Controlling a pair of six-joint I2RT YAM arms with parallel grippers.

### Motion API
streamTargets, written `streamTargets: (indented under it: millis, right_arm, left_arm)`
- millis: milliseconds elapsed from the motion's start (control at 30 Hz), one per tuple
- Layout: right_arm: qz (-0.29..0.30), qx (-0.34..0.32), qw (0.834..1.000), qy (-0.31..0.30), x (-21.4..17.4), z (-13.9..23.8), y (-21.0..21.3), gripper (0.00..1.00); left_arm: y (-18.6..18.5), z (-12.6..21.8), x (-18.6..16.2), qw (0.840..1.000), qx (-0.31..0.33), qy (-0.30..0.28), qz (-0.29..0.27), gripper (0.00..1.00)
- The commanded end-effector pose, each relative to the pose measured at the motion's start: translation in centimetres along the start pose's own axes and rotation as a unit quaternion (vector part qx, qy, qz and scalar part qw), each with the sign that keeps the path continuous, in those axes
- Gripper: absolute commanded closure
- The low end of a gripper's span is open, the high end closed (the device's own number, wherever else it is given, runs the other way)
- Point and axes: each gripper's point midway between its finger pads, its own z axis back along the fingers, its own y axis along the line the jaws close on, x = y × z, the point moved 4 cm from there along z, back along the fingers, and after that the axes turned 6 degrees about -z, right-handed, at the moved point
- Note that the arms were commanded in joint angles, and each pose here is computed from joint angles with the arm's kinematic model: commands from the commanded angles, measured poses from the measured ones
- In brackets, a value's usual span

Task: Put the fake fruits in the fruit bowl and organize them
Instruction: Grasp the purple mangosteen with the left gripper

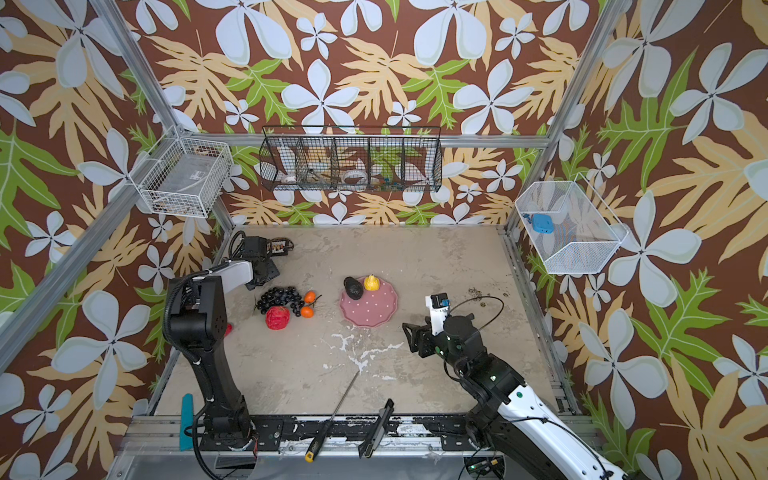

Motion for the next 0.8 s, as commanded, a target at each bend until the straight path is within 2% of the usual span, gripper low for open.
streamTargets:
  millis: [0, 133, 267, 533, 667, 767]
  right_arm:
    - [0.001, 0.007, 1.0, -0.004, 0.22, 0.05, 0.27, 0.26]
    - [0.001, 0.005, 1.0, -0.006, 0.26, 0.07, 0.21, 0.26]
    - [0.001, 0.006, 1.0, -0.006, 0.31, 0.06, 0.25, 0.26]
    - [0.001, 0.006, 1.0, -0.006, 0.31, 0.1, 0.26, 0.26]
    - [0.001, 0.006, 1.0, -0.006, 0.3, 0.09, 0.25, 0.26]
    - [0.0, 0.006, 1.0, -0.004, 0.19, 0.07, 0.23, 0.26]
  left_arm:
    - [-0.42, 0.51, 0.77, 1.0, -0.012, -0.014, -0.001, 0.3]
    - [-0.48, 0.38, 0.67, 1.0, -0.013, -0.012, -0.002, 0.32]
    - [-0.39, 0.05, 0.35, 1.0, -0.007, -0.006, -0.005, 0.29]
    - [-0.61, -0.3, 0.11, 1.0, -0.012, 0.0, -0.006, 0.29]
    - [-0.78, 0.09, 0.32, 1.0, -0.014, -0.006, -0.007, 0.35]
    - [-1.29, 0.67, 0.44, 0.999, -0.039, -0.014, 0.001, 0.42]
